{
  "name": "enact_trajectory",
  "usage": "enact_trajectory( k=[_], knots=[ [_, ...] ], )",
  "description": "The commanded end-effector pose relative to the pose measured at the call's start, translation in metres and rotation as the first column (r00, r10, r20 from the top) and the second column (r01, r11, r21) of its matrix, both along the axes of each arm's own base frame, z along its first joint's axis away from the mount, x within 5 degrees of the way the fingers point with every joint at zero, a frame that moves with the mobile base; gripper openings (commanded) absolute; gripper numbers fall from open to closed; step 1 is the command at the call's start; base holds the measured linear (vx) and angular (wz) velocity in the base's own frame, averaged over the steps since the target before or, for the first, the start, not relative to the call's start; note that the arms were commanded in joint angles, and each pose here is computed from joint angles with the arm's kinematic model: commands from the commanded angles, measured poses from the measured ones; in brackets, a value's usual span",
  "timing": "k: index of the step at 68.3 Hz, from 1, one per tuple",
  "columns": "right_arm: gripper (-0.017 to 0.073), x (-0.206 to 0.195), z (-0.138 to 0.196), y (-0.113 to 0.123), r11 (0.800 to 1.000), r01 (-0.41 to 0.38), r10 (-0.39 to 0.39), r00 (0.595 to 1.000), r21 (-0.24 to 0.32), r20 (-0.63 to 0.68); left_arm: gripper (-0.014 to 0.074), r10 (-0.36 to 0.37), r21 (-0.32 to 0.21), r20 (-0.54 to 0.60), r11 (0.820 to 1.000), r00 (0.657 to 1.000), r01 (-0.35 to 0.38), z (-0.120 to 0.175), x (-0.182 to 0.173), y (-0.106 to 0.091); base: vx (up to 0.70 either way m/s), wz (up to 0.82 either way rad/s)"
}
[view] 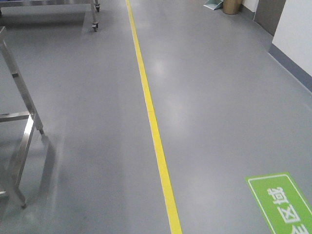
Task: Move and align brake pads A on conveyor
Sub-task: 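Drive the base along the yellow floor line toward the steel table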
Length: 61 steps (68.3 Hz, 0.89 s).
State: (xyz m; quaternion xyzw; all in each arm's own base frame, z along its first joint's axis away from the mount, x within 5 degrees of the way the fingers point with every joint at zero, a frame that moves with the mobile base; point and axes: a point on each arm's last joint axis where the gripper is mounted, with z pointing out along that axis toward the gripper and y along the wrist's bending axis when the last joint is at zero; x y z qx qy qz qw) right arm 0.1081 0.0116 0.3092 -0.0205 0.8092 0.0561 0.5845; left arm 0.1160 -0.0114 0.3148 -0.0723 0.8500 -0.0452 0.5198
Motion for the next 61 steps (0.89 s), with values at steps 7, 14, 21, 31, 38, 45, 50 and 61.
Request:
enact_trajectory(
  k=[7,14,21,31,38,45,50,61],
  knots=[
    [-0.001,0.0024,0.0145,-0.0015,1.0,0.015,-0.014,0.996,-0.006,0.092,-0.0006,-0.026,-0.003,0.08,1.0,0.996,0.026,0.013,0.0023,-0.0022,0.59,0.01],
    [-0.001,0.0024,0.0145,-0.0015,1.0,0.015,-0.014,0.996,-0.006,0.092,-0.0006,-0.026,-0.003,0.08,1.0,0.996,0.026,0.013,0.0023,-0.0022,0.58,0.04],
    [-0.001,0.0024,0.0145,-0.0015,1.0,0.015,-0.014,0.996,-0.006,0.092,-0.0006,-0.026,-0.003,0.08,1.0,0.996,0.026,0.013,0.0023,-0.0022,0.56,0.07],
    [-0.001,0.0024,0.0145,-0.0015,1.0,0.015,-0.014,0.996,-0.006,0.092,-0.0006,-0.026,-0.003,0.08,1.0,0.996,0.026,0.013,0.0023,-0.0022,0.56,0.1],
    [-0.001,0.0024,0.0145,-0.0015,1.0,0.015,-0.014,0.996,-0.006,0.092,-0.0006,-0.026,-0.003,0.08,1.0,0.996,0.026,0.013,0.0023,-0.0022,0.55,0.09],
    [-0.001,0.0024,0.0145,-0.0015,1.0,0.015,-0.014,0.996,-0.006,0.092,-0.0006,-0.026,-0.003,0.08,1.0,0.996,0.026,0.013,0.0023,-0.0022,0.56,0.07],
    [-0.001,0.0024,0.0145,-0.0015,1.0,0.015,-0.014,0.996,-0.006,0.092,-0.0006,-0.026,-0.003,0.08,1.0,0.996,0.026,0.013,0.0023,-0.0022,0.56,0.05],
    [-0.001,0.0024,0.0145,-0.0015,1.0,0.015,-0.014,0.996,-0.006,0.092,-0.0006,-0.026,-0.003,0.08,1.0,0.996,0.026,0.013,0.0023,-0.0022,0.56,0.03]
  ],
)
